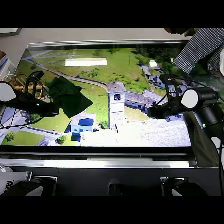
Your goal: Fold the clothes and pants, and hang the long-sleeved shirts on hangers.
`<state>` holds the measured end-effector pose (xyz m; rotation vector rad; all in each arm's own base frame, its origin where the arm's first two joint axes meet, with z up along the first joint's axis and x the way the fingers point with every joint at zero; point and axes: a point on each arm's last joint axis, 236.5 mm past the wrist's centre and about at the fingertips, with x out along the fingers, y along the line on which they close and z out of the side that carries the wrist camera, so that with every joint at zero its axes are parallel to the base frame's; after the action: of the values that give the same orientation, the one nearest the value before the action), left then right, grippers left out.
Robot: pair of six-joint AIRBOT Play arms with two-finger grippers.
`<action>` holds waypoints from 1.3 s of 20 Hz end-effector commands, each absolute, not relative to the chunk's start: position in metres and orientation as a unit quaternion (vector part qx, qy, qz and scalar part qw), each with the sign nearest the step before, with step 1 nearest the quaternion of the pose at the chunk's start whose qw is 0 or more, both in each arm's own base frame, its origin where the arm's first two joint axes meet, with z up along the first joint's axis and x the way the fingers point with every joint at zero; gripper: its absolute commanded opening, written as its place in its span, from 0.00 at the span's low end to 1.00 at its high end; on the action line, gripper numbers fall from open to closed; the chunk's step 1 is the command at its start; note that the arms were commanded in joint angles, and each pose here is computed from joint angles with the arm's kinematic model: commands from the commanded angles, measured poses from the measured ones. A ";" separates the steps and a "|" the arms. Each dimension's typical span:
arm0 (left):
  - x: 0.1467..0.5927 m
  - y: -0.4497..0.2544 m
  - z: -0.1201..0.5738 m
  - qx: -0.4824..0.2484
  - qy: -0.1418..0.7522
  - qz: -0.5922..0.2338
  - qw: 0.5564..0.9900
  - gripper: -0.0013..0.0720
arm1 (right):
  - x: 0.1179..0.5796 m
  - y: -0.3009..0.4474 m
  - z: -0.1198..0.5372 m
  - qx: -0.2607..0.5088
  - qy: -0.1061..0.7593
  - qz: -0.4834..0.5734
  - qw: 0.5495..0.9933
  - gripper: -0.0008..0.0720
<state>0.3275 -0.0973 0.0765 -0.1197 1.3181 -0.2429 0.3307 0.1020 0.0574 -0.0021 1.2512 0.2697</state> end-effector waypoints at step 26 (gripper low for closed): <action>0.337 -0.098 0.078 -0.058 0.594 -0.112 0.794 0.05 | 0.342 0.105 0.062 0.003 0.562 0.127 0.817 0.05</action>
<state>0.3338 -0.0979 0.0776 -0.1237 1.2908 -0.2411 0.3375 0.1034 0.0599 0.0032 1.2202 0.2696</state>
